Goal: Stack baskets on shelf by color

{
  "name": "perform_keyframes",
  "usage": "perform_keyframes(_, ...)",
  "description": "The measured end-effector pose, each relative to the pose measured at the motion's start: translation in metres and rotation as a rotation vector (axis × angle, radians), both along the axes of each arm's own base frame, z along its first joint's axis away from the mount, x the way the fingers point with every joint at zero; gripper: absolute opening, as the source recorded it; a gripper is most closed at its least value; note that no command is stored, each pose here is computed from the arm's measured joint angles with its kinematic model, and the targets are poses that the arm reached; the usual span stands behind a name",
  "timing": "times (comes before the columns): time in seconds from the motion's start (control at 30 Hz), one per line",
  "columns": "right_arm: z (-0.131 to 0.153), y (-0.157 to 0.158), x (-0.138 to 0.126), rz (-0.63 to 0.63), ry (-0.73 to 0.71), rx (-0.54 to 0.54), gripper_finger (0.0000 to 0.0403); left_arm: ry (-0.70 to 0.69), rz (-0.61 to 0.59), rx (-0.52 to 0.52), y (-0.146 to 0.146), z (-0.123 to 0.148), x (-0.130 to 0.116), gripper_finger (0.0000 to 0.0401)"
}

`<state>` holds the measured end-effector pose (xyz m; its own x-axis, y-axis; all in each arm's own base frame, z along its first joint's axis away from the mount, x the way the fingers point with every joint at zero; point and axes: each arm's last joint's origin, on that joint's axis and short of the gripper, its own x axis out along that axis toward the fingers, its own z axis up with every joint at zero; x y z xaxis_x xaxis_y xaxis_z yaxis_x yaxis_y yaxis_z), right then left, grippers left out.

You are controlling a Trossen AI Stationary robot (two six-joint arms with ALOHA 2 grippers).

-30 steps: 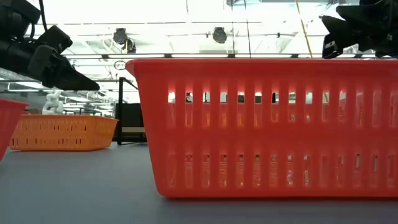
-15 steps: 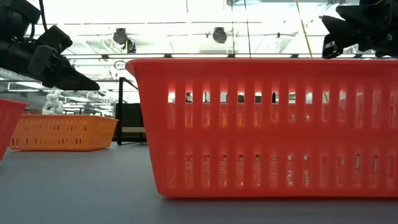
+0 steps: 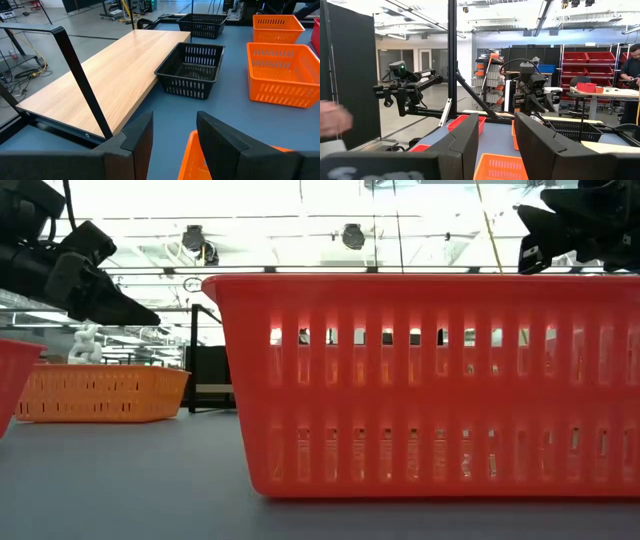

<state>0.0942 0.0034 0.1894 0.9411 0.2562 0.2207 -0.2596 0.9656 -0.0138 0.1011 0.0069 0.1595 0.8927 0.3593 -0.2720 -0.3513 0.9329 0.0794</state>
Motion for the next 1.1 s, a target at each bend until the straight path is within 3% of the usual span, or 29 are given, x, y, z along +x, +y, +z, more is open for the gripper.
perform_keyframes(0.37,0.0,0.0,0.0,0.0,-0.004,0.0,0.0121,0.0,0.0,0.0,0.0,0.0,0.0,0.0152)
perform_keyframes(0.5,0.006,0.0,-0.001,-0.002,-0.06,0.0,0.0121,0.0,0.0,0.0,0.0,0.0,0.0,0.0152)
perform_keyframes(0.6,0.012,-0.002,-0.003,-0.051,-0.12,0.061,0.0121,0.0,0.0,0.0,0.0,0.0,0.0,0.0152)
perform_keyframes(0.77,0.018,-0.01,-0.006,-0.301,-0.193,0.224,0.0121,0.0,0.0,0.0,0.0,0.0,0.0,0.0152)
perform_keyframes(0.93,0.022,-0.02,-0.007,-0.697,-0.236,0.074,0.0121,-0.034,0.0,-0.001,0.0,0.003,0.001,0.0152)
perform_keyframes(1.03,0.016,-0.028,-0.005,-0.932,-0.148,0.111,0.0121,-0.105,0.0,-0.003,0.0,0.01,0.002,0.0152)
perform_keyframes(1.1,0.007,-0.033,-0.001,-0.998,-0.073,0.184,0.0121,-0.177,0.0,-0.007,0.0,0.016,0.004,0.0152)
